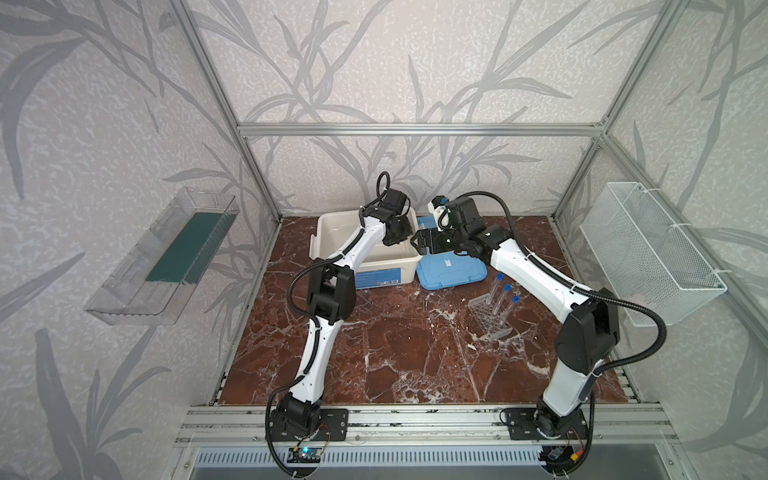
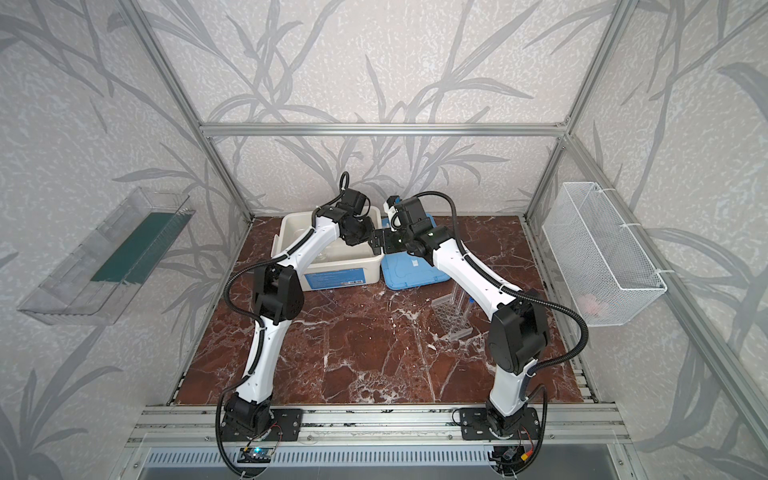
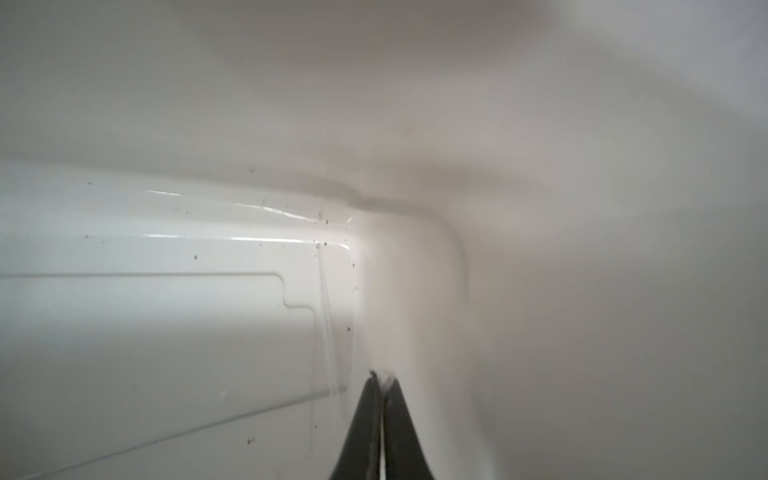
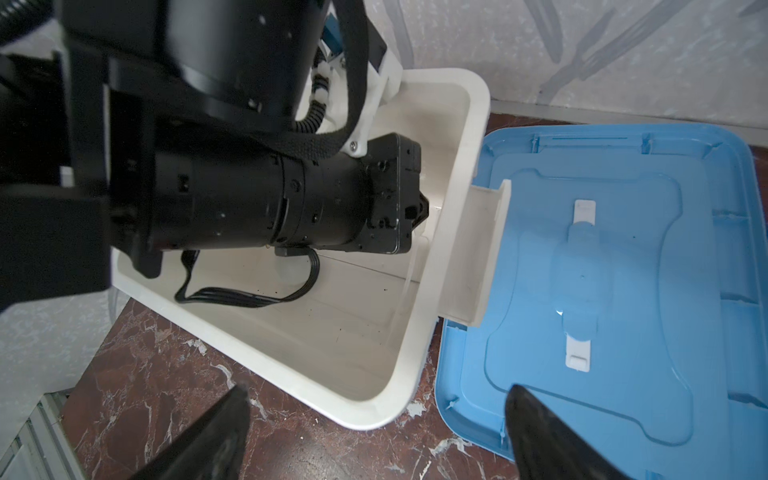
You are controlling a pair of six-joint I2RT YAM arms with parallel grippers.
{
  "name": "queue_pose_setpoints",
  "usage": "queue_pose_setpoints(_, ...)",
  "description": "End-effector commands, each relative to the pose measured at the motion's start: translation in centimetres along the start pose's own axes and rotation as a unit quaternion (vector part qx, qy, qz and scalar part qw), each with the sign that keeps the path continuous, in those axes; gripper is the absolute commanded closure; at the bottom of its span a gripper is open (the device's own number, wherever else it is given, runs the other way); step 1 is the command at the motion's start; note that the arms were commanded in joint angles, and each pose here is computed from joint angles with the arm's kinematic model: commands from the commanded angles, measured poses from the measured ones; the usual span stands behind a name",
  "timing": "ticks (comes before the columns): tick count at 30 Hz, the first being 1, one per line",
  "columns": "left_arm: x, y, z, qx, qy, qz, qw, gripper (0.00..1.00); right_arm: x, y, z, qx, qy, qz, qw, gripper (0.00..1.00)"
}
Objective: Organize the chemistry lab equipment
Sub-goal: 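Lower the held dropper pipette into the white bin with the left gripper, then open the left gripper and raise it while the right gripper moves toward the blue lid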
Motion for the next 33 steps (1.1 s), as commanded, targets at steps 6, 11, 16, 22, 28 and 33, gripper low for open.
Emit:
queue_pose_setpoints(6, 1.8, 0.6, 2.3, 0.006, 0.020, -0.014, 1.000, 0.90, -0.8, 0.0, -0.9, 0.001, -0.010, -0.013, 1.000, 0.06)
queue_pose_setpoints(11, 2.2, 0.9, 2.6, 0.007, 0.017, -0.016, 1.000, 0.82, -0.6, 0.0, -1.0, 0.000, -0.011, -0.013, 1.000, 0.06)
queue_pose_setpoints(16, 2.8, 1.3, 3.1, 0.002, 0.029, -0.017, 0.999, 0.68, -0.6, -0.1, -1.3, 0.002, -0.010, -0.015, 1.000, 0.06)
queue_pose_setpoints(22, 2.2, 1.2, 1.4, 0.001, 0.005, -0.015, 1.000, 0.52, -0.6, -0.1, -1.7, 0.001, -0.012, -0.014, 1.000, 0.06)
queue_pose_setpoints(28, 0.9, 0.5, -1.4, 0.001, -0.025, 0.001, 1.000, 0.32, -0.9, -0.5, -2.8, 0.009, -0.018, -0.012, 1.000, 0.04)
queue_pose_setpoints(33, 0.2, -0.2, -4.5, 0.008, -0.049, 0.009, 0.999, 0.17, -1.2, -1.3, -3.8, 0.015, -0.021, -0.005, 1.000, 0.01)
Point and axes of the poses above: each gripper's point midway between its finger pads, its own z axis out along the fingers, its own y axis along the line the jaws close on, x = y × z, the point moved 5 cm from there along -z, back along the fingers, and after that the axes turned 7 degrees about -z, right-handed, at the moved point
